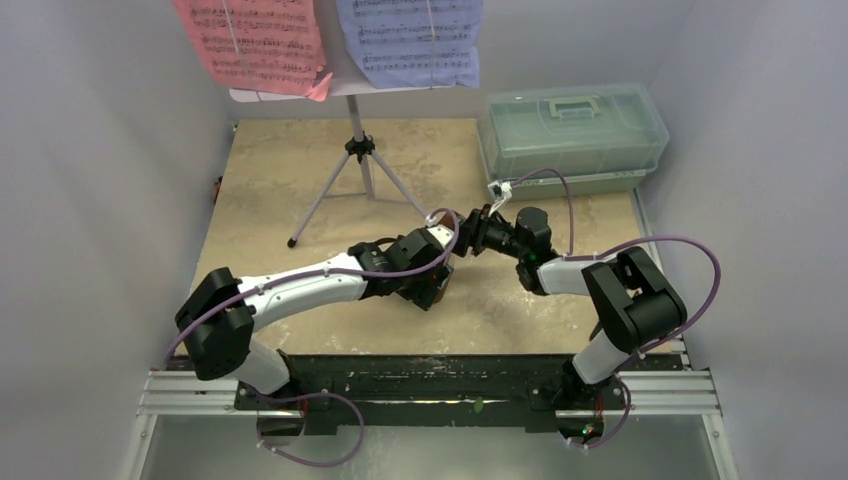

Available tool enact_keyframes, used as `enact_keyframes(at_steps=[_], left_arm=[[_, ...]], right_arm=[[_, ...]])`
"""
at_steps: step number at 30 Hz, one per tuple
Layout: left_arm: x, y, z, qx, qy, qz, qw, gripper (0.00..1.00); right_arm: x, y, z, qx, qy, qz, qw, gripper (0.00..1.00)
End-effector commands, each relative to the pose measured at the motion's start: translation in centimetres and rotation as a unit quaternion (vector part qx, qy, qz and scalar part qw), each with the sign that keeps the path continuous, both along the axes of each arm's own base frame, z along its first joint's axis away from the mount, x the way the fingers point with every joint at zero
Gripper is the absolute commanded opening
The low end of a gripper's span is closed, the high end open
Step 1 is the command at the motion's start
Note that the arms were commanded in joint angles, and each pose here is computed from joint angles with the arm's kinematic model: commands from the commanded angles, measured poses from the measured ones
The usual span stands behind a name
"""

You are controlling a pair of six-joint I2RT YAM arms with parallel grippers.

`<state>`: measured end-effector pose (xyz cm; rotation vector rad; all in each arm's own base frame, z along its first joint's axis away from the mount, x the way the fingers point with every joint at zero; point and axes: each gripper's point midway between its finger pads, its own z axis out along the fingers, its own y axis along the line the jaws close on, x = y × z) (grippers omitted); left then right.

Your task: Set up the instrument practice props

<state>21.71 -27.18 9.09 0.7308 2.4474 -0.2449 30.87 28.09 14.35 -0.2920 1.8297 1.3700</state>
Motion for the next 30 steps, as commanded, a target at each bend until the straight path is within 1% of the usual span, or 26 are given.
enact_keyframes(at_steps=[1,5,7,12,16,20,21,22,24,25,26,30], left_arm=[[0.7,-1.9,0.5,0.011,-0.027,-0.014,0.999,0.80],[0.3,-2.9,0.6,0.000,-0.023,-0.013,1.000,0.86],[0.5,-3.0,0.5,-0.002,-0.027,-0.007,1.000,0.87],[0.9,-3.3,-0.4,0.021,-0.026,0.015,0.999,0.76],[1.1,-3.6,-0.7,0.023,-0.032,0.035,0.999,0.63],[1.4,-3.2,-0.6,0.029,-0.041,0.047,0.998,0.53],[1.4,-3.1,-0.6,0.030,-0.043,0.048,0.997,0.47],[1.4,-3.1,-0.5,0.029,-0.044,0.049,0.997,0.37],[1.4,-3.0,-0.3,0.026,-0.047,0.049,0.997,0.14],[1.4,-3.0,-0.1,0.023,-0.049,0.051,0.997,0.04],[1.5,-2.9,0.1,0.021,-0.052,0.052,0.997,0.00],[1.7,-3.0,1.5,-0.002,-0.068,0.057,0.996,0.00]], right_arm=[[-1.1,1.0,1.1,0.017,0.019,0.038,0.999,0.00],[-1.0,1.0,1.0,0.010,0.016,0.038,0.999,0.00],[-1.0,1.1,1.2,0.011,0.015,0.040,0.999,0.00],[-0.8,1.0,1.4,0.007,0.012,0.038,0.999,0.00],[-0.4,0.7,1.3,-0.011,0.005,0.023,1.000,0.00],[-0.5,0.5,1.4,-0.015,0.003,0.019,1.000,0.00],[-0.5,0.5,1.4,-0.015,0.002,0.018,1.000,0.00],[-0.5,0.4,1.4,-0.015,0.001,0.017,1.000,0.00],[-0.6,0.4,1.3,-0.016,0.002,0.018,1.000,0.00],[-0.6,0.4,1.3,-0.016,0.003,0.017,1.000,0.00],[-0.6,0.4,1.2,-0.016,0.003,0.017,1.000,0.00],[-0.7,0.4,1.3,-0.012,0.005,0.015,1.000,0.00]])
